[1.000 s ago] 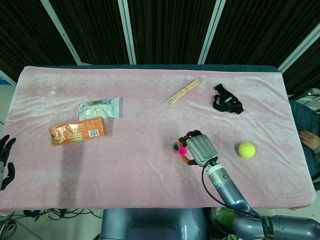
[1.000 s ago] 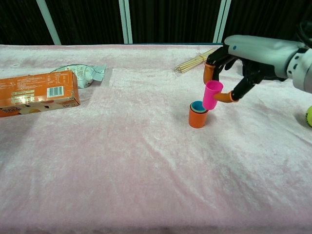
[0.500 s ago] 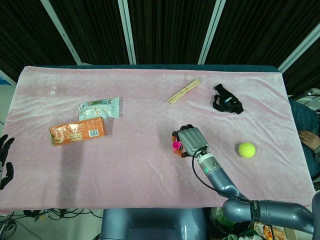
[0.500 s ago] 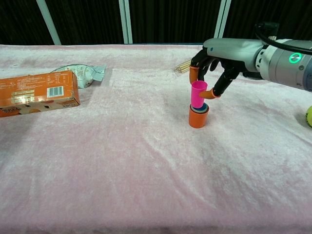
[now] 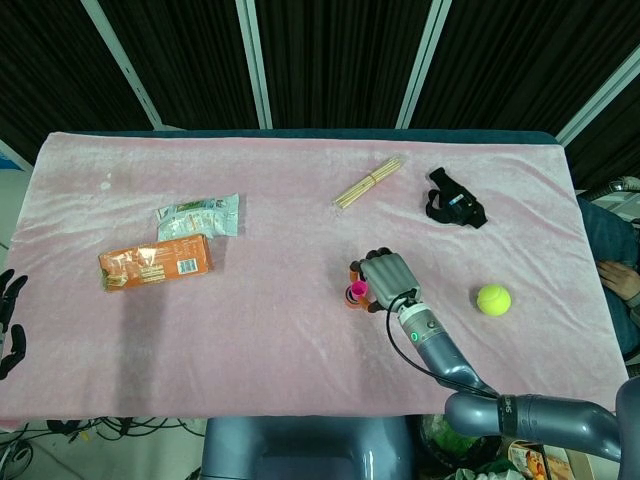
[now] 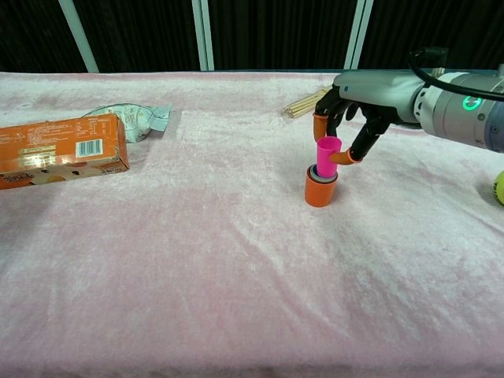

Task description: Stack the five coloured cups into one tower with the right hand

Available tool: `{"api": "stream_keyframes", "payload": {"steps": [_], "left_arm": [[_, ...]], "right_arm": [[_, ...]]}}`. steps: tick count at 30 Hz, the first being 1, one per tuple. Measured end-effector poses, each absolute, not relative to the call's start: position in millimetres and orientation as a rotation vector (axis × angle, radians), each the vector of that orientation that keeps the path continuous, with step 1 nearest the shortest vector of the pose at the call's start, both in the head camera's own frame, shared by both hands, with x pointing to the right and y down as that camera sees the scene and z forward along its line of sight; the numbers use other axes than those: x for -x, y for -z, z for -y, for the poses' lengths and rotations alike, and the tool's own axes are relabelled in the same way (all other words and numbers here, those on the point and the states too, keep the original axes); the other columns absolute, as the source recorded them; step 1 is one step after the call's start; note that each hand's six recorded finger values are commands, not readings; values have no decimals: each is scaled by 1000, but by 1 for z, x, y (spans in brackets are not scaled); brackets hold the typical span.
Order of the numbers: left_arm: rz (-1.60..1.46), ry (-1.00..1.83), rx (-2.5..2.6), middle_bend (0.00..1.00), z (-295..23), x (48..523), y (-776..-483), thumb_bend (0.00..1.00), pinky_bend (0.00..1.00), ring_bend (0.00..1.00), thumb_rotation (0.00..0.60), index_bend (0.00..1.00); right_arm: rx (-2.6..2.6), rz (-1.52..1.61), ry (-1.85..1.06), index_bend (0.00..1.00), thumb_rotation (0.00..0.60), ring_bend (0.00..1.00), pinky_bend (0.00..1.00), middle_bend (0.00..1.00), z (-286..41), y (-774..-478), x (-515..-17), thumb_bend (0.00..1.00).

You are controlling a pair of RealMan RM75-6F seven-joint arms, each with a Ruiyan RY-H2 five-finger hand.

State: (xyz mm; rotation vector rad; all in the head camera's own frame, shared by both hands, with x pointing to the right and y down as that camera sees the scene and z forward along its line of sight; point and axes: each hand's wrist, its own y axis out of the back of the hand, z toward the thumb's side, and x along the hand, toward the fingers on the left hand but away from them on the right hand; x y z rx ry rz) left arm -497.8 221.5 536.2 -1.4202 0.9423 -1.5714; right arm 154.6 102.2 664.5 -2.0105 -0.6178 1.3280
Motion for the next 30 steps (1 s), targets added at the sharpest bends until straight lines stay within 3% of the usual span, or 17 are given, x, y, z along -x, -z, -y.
{"api": "stream_keyframes", "payload": {"steps": [2,5,9,12,23,30], "left_arm": [[-942,1572,1420,16,-222,498,-536,707,12,0,600,62],[-944,1571,1420,16,-221,498,-536,707,12,0,600,62],[-944,1571,1421,16,-221,498,-536,707,12,0,600,62],[-941,1572,1422,16,-222,498,-537,707,12,0,600,62],[-945,1562,1429,16,-221,496,-536,707,12,0,600,62],[-947,1557,1440,16,-221,492,-536,707,12,0,600,62]], "right_arm": [[2015,610,-1330,525,600,263,210,454,-104,-666,-155,296],[2019,588,-1340,371,600,242,210,408,-107,-670,-156,242],[2029,579,-1352,135,600,196,210,226,-109,-670,-158,136],[2031,607,-1348,34,600,179,210,134,-107,-666,-160,98],[1888,789,-1356,14,600,161,209,99,-110,-621,-224,93],[1663,913,-1389,14,600,158,208,83,-155,-583,-306,94]]}}
